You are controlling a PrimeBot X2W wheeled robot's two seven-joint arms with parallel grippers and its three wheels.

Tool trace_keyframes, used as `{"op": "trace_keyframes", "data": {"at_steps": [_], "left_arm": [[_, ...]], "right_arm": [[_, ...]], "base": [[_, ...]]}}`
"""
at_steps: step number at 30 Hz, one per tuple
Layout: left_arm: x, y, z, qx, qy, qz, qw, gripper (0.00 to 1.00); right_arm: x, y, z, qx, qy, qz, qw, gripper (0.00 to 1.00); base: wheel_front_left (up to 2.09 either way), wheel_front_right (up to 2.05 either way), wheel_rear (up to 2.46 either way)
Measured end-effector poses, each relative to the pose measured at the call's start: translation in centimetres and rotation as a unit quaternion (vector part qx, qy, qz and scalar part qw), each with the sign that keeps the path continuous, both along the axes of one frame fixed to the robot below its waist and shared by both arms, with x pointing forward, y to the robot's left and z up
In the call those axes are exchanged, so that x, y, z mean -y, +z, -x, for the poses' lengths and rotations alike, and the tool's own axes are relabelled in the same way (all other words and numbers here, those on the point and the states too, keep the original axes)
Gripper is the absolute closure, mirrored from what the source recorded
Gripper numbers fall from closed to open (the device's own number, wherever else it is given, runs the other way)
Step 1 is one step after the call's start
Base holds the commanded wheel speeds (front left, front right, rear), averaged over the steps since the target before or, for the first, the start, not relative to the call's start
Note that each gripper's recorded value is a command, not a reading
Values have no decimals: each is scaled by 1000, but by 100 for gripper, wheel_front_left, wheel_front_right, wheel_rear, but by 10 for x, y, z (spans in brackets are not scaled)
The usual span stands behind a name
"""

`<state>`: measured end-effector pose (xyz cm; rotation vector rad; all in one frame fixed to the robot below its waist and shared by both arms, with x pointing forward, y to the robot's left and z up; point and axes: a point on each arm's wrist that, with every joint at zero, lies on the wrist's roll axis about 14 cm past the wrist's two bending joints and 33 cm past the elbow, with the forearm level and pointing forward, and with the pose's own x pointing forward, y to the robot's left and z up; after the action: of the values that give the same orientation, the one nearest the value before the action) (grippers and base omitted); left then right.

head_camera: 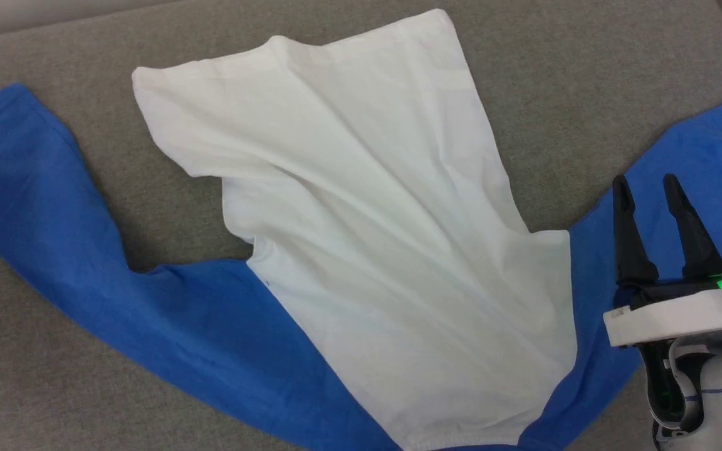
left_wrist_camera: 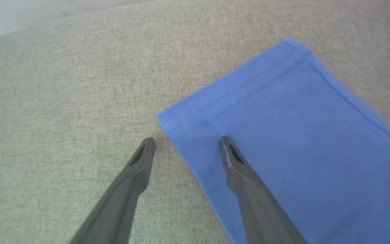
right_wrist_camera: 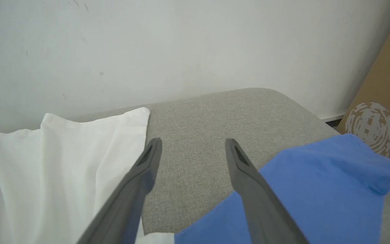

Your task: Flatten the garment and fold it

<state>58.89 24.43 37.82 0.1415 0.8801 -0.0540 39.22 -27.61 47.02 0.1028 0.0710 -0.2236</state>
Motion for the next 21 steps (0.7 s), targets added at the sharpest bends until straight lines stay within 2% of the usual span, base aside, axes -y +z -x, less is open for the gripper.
{"op": "trace_keyframes", "data": {"at_steps": [8,9,10,11,15,21], "left_arm": [[-6,-12,-13,-4,12,5,1000,0],[-6,-14,-13,-11,13,11,1000,13],[-5,-15,-12,-18,14,19,1000,97],[-4,-15,-12,-23,15,27,999,100],[-2,-12,-11,-18,15,41,999,100],[-2,10,-10,49,16,53,997,100]], "right_arm": [[5,-11,0,-16,-8,4,1000,0],[5,-12,-1,-17,-7,4,1000,0],[4,-12,-2,-17,-6,3,1000,0],[4,-13,-2,-17,-6,4,1000,0],[8,-13,-2,-18,-11,8,1000,0],[18,-2,4,-4,-27,7,1000,0]], "base": [[0,0,0],[0,0,0],[0,0,0],[0,0,0],[0,0,0],[0,0,0]]}}
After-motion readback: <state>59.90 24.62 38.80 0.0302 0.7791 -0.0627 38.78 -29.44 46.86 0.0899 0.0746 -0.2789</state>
